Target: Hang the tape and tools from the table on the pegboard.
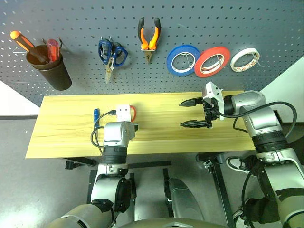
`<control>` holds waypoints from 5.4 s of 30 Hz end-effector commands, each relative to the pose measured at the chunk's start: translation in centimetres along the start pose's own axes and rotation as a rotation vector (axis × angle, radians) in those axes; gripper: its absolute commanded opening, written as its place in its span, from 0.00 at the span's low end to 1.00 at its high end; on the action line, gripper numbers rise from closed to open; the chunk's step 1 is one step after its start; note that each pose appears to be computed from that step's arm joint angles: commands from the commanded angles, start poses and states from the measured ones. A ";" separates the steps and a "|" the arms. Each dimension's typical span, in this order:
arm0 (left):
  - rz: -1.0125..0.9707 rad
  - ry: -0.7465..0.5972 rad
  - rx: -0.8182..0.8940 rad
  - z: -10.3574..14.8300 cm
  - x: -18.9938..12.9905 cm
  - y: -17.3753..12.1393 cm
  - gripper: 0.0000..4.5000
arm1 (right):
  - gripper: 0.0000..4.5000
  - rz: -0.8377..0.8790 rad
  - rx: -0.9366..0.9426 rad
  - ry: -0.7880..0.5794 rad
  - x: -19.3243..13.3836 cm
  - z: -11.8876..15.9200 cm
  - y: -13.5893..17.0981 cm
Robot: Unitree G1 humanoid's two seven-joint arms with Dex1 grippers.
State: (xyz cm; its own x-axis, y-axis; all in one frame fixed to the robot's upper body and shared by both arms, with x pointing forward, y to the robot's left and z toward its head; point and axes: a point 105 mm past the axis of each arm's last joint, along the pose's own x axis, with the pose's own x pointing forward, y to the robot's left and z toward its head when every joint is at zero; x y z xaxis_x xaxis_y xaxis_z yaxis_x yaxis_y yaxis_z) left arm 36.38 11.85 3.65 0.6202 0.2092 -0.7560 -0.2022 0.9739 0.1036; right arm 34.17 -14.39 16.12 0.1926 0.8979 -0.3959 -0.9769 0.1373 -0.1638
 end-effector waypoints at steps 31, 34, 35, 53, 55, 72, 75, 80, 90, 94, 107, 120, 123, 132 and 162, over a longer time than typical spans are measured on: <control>0.024 0.003 -0.033 -0.7 0.4 -1.0 0.00 | 1.00 -0.033 -0.097 -0.010 -0.9 2.1 -0.4; 0.010 -0.001 -0.045 -0.6 0.2 -0.7 0.00 | 1.00 -0.031 -0.101 -0.015 -0.9 2.2 -0.3; 0.008 -0.003 -0.048 -0.6 0.1 -0.5 0.00 | 1.00 -0.031 -0.102 -0.018 -0.9 2.2 -0.3; -0.112 -0.029 -0.116 -0.8 0.4 0.2 0.74 | 1.00 -0.033 -0.125 -0.016 -0.7 2.2 -0.4; -0.103 -0.045 -0.117 -0.3 0.5 0.7 0.87 | 1.00 -0.039 -0.123 -0.011 -0.8 2.1 -0.4; -0.098 -0.066 0.025 1.6 -0.3 4.1 1.00 | 1.00 -0.068 -0.107 -0.002 -0.6 1.6 -0.5; -0.135 -0.058 0.080 1.3 0.9 4.1 1.00 | 1.00 -0.077 -0.106 0.000 -0.6 1.5 -0.5; -0.187 0.010 0.093 -0.1 1.8 3.7 1.00 | 1.00 -0.088 -0.104 0.006 -0.8 1.5 -0.7; -0.156 0.050 0.107 -1.0 2.4 4.5 0.73 | 1.00 -0.098 -0.098 0.010 -0.9 1.4 -0.8; -0.136 0.055 0.097 -1.2 2.6 5.0 0.43 | 1.00 -0.094 -0.095 0.015 -0.8 1.4 -0.8; -0.189 0.048 0.055 -1.5 1.7 4.1 0.07 | 1.00 -0.086 -0.115 0.035 -0.9 1.4 -1.0; -0.334 -0.423 0.246 0.8 -4.0 4.1 0.07 | 1.00 -0.063 -0.134 0.003 -0.8 2.5 -1.2; -0.333 -0.536 0.356 0.2 -5.1 4.7 0.07 | 1.00 -0.052 -0.124 -0.035 -1.0 3.2 -1.3; -0.398 -0.782 0.394 -0.6 -8.6 5.5 0.07 | 1.00 -0.040 -0.090 -0.155 -1.5 6.2 -1.7; -0.451 -1.397 0.366 7.0 -14.6 6.5 0.07 | 1.00 -0.046 -0.103 -0.396 -3.9 12.2 -2.4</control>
State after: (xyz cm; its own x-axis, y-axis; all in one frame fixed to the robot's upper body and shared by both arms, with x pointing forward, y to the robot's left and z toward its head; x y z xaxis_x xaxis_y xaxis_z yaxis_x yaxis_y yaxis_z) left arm 31.26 15.47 18.87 0.8297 -0.4117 0.3770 0.3002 0.8984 0.3206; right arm 35.27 -12.89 26.87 0.1712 0.9842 -0.0455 -0.9663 0.1588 -0.2025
